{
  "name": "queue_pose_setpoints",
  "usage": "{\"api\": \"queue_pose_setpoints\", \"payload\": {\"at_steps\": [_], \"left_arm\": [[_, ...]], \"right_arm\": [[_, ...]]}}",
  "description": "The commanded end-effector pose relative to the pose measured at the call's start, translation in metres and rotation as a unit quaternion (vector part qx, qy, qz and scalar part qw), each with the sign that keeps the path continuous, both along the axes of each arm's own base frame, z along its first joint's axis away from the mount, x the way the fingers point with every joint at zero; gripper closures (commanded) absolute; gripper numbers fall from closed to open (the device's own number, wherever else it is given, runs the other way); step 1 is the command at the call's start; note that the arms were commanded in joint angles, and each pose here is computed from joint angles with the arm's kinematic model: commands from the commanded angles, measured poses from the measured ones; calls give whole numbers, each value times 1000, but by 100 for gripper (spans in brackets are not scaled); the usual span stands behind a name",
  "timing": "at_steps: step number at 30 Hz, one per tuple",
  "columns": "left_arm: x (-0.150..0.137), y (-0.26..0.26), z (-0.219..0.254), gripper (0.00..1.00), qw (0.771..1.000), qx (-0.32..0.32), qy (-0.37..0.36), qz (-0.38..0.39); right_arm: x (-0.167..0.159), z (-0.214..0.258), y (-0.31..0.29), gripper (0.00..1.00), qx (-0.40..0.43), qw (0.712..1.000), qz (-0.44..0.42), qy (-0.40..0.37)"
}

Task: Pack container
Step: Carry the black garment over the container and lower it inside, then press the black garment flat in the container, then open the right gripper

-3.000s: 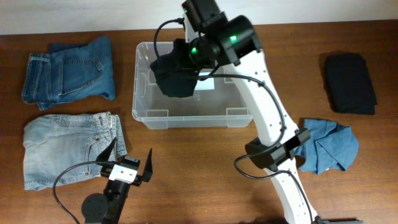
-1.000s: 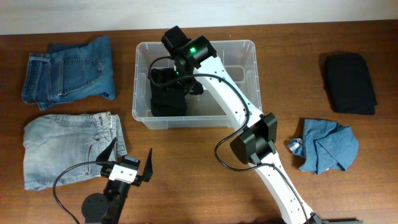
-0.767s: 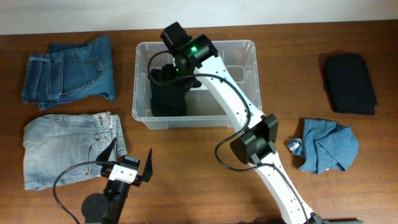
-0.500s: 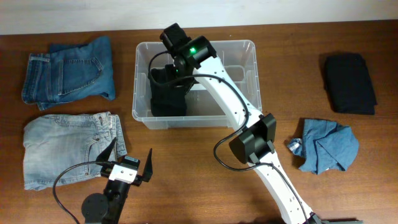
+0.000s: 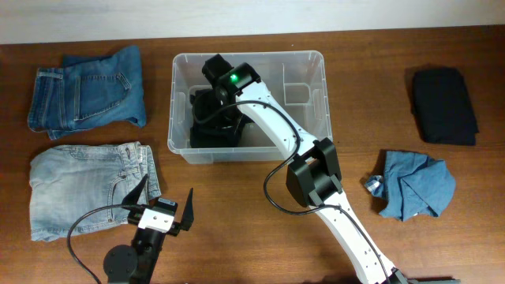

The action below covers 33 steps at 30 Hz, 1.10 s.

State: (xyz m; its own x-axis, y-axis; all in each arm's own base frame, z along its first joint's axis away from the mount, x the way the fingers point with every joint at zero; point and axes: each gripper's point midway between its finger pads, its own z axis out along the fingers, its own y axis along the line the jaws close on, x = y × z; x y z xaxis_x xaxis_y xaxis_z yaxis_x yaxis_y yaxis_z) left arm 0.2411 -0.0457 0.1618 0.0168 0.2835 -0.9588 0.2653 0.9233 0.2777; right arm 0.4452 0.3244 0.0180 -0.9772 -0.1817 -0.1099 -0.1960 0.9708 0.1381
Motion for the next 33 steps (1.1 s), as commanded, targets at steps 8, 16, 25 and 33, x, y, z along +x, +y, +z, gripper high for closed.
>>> {"api": "queue_pose_setpoints", "payload": {"at_steps": [8, 16, 25, 33], "left_arm": [[0, 1, -1, 1, 1000, 5, 0, 2], [0, 1, -1, 1, 1000, 6, 0, 2], [0, 1, -1, 1, 1000, 5, 0, 2], [0, 1, -1, 1, 1000, 5, 0, 2]], "right_arm": [[18, 52, 17, 96, 39, 997, 4, -67], [31, 50, 27, 95, 55, 994, 3, -93], [33, 16, 52, 96, 91, 992, 20, -87], [19, 14, 72, 96, 94, 989, 64, -92]]}}
